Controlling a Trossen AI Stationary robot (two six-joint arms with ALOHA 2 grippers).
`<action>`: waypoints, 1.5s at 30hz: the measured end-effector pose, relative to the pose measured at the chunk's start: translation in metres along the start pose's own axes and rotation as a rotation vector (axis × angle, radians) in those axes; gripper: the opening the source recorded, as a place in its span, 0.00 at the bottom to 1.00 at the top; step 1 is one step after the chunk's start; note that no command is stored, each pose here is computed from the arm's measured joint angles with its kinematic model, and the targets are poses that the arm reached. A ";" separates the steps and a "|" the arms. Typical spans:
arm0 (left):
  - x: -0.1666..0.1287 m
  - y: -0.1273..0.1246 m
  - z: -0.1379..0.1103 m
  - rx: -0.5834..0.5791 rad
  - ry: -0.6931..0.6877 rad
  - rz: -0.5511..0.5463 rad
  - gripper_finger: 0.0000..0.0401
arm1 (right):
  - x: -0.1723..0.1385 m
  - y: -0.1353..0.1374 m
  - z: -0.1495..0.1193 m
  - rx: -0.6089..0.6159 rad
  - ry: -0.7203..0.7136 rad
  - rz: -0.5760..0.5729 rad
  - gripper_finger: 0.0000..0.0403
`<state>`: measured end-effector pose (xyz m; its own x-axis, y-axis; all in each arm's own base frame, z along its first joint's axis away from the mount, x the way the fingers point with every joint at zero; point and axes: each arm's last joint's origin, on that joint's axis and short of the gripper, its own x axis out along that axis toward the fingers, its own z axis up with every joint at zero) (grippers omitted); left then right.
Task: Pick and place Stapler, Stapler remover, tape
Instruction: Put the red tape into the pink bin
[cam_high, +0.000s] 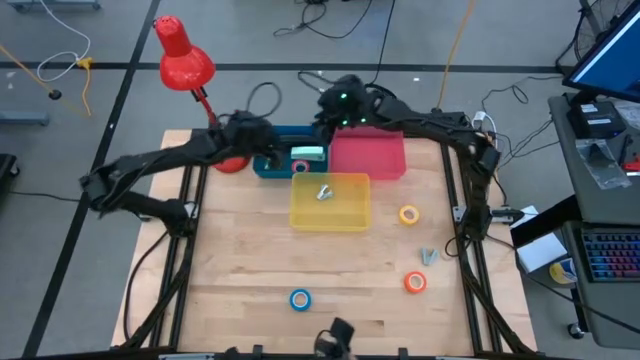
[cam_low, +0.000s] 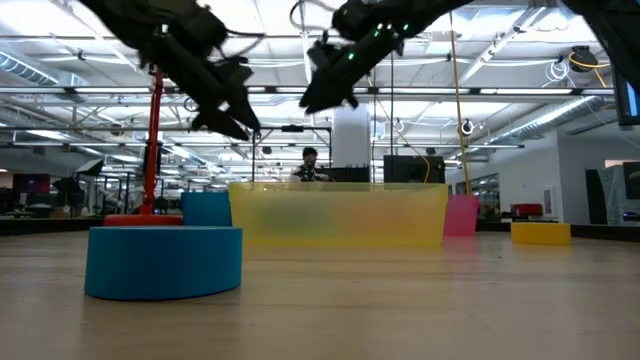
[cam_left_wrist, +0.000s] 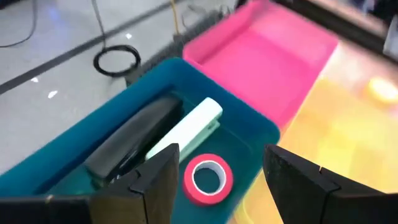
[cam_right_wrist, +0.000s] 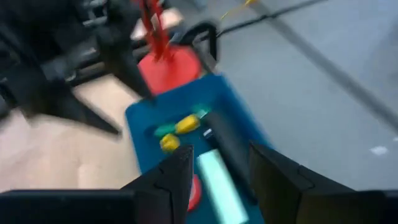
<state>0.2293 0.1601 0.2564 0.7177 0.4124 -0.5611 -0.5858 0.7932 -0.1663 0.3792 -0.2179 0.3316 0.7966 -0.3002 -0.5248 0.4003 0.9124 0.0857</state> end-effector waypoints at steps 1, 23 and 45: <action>0.007 0.000 0.004 0.029 0.027 -0.004 0.57 | -0.008 -0.001 0.004 -0.014 -0.019 -0.028 0.34; 0.112 -0.003 0.021 0.023 0.658 0.015 0.57 | -0.077 -0.037 0.024 -0.143 -0.077 -0.200 0.34; 0.135 0.006 -0.003 -0.087 0.757 0.180 0.57 | -0.087 -0.049 0.022 -0.146 -0.055 -0.231 0.31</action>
<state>0.3216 0.2190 0.1769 0.1751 0.0885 -0.9806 -0.7187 0.6922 -0.0658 0.3006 -0.2429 0.3920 0.7166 -0.5161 -0.4692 0.5080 0.8471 -0.1560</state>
